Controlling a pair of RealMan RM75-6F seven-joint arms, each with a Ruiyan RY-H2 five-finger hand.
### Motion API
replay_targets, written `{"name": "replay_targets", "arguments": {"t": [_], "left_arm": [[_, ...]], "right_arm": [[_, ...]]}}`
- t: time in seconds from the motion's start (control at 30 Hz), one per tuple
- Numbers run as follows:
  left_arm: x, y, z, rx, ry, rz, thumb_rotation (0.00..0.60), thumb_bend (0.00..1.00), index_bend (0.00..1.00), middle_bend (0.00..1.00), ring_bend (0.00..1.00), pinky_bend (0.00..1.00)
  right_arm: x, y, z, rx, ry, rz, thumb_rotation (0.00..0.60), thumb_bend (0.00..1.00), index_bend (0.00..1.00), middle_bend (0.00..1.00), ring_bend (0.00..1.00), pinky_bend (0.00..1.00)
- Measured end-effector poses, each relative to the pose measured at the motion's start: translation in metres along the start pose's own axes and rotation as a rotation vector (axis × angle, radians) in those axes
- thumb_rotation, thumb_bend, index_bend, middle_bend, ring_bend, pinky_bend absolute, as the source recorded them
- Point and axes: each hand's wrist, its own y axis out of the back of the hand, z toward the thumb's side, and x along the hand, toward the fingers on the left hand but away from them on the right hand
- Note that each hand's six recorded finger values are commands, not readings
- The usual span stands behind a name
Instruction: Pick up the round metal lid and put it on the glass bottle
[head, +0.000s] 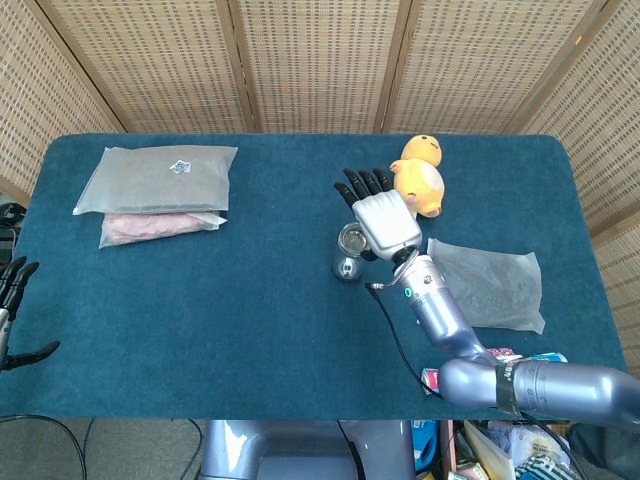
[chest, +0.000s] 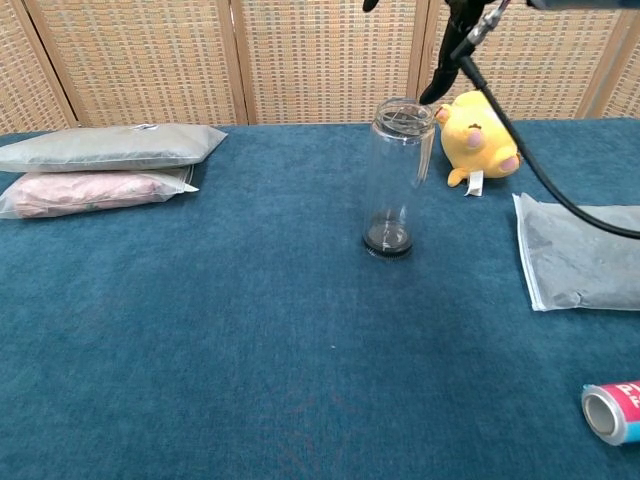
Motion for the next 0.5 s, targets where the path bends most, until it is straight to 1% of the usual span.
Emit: {"name": "replay_targets", "arguments": {"t": [0.07,0.1,0.2,0.33,0.43,0.5], "left_arm": [[0.000,0.000,-0.001,-0.002,0.001,0.001,0.600,0.02,0.00,0.00,0.00,0.00],[-0.001,0.000,-0.001,-0.004,0.001,0.000,0.600,0.02,0.00,0.00,0.00,0.00],[-0.001,0.001,-0.002,-0.008,-0.001,0.004,0.600,0.02,0.00,0.00,0.00,0.00],[-0.002,0.002,-0.001,-0.009,-0.007,0.009,0.600,0.02,0.00,0.00,0.00,0.00],[-0.001,0.000,0.000,-0.004,-0.015,0.007,0.600,0.02,0.00,0.00,0.00,0.00],[0.000,-0.003,0.001,0.000,-0.022,0.003,0.600,0.02,0.00,0.00,0.00,0.00]], "right_arm": [[0.007,0.005,-0.003,-0.002,0.005,-0.009,0.600,0.02,0.12,0.00,0.00,0.00],[0.013,0.009,-0.006,-0.002,0.008,-0.016,0.600,0.00,0.10,0.00,0.00,0.00],[0.032,0.017,-0.017,0.000,0.010,-0.046,0.600,0.00,0.05,0.00,0.00,0.00],[0.063,0.021,-0.038,-0.001,0.007,-0.099,0.600,0.00,0.01,0.00,0.00,0.00],[0.089,0.017,-0.057,0.002,0.004,-0.137,0.600,0.00,0.00,0.00,0.00,0.00],[0.110,0.011,-0.070,0.000,-0.001,-0.160,0.600,0.00,0.00,0.00,0.00,0.00]]}}
